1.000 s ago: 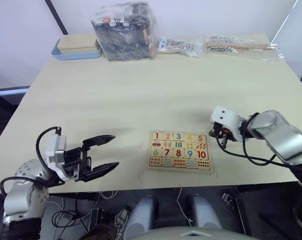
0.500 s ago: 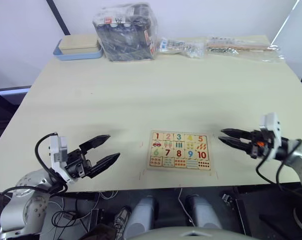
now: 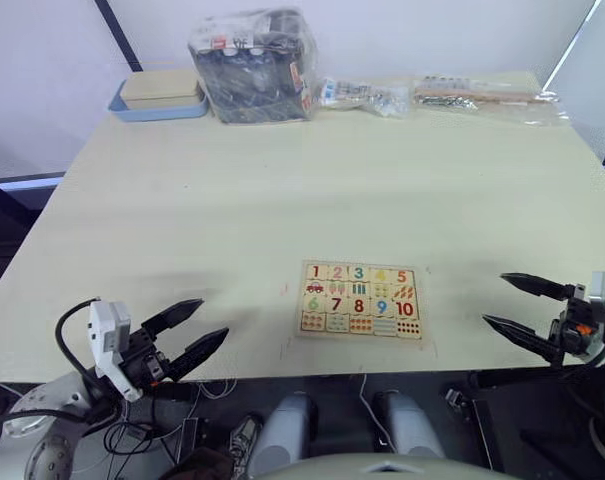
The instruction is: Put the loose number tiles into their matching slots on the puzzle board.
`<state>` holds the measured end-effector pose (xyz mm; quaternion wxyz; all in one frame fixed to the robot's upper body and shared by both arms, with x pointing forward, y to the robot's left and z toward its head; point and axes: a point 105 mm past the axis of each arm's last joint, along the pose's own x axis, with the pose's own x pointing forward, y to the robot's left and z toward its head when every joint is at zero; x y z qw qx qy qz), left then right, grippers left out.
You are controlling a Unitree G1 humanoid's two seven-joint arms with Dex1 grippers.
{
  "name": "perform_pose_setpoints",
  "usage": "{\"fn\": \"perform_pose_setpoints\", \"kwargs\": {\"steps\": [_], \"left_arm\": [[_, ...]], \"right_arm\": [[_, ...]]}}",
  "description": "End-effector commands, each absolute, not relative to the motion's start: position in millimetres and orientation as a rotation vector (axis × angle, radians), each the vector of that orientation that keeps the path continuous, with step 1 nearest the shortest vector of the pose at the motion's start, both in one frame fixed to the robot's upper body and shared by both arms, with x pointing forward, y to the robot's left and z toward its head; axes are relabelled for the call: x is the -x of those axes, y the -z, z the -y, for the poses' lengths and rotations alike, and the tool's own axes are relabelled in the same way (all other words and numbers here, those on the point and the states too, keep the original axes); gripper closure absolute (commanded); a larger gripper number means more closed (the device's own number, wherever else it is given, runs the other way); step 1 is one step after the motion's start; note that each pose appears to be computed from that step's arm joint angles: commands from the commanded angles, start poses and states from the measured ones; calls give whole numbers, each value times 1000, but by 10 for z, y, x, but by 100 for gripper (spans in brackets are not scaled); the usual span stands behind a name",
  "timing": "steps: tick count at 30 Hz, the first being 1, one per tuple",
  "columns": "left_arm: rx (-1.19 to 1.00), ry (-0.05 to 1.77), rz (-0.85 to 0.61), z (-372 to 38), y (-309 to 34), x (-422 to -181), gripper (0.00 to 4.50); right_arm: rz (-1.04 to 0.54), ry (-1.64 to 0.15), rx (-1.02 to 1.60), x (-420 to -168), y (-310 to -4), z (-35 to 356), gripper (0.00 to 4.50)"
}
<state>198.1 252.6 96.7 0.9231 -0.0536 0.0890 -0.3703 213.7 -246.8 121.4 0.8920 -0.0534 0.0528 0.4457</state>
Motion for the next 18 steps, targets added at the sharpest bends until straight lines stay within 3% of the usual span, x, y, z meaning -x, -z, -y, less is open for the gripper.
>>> {"fn": "perform_pose_setpoints", "kwargs": {"steps": [1, 10, 18], "left_arm": [[80, 727, -171, -2801, -965, -2026, 0], [86, 723, -194, -3205, -677, -2112, 0], [55, 864, -162, -2757, -666, -1900, 0]], "right_arm": [[-76, -903, 136, -2100, -1288, 2556, 6], [-74, -894, 127, -2094, -1252, 2531, 6], [-75, -895, 123, -2118, -1225, 2505, 6]]}}
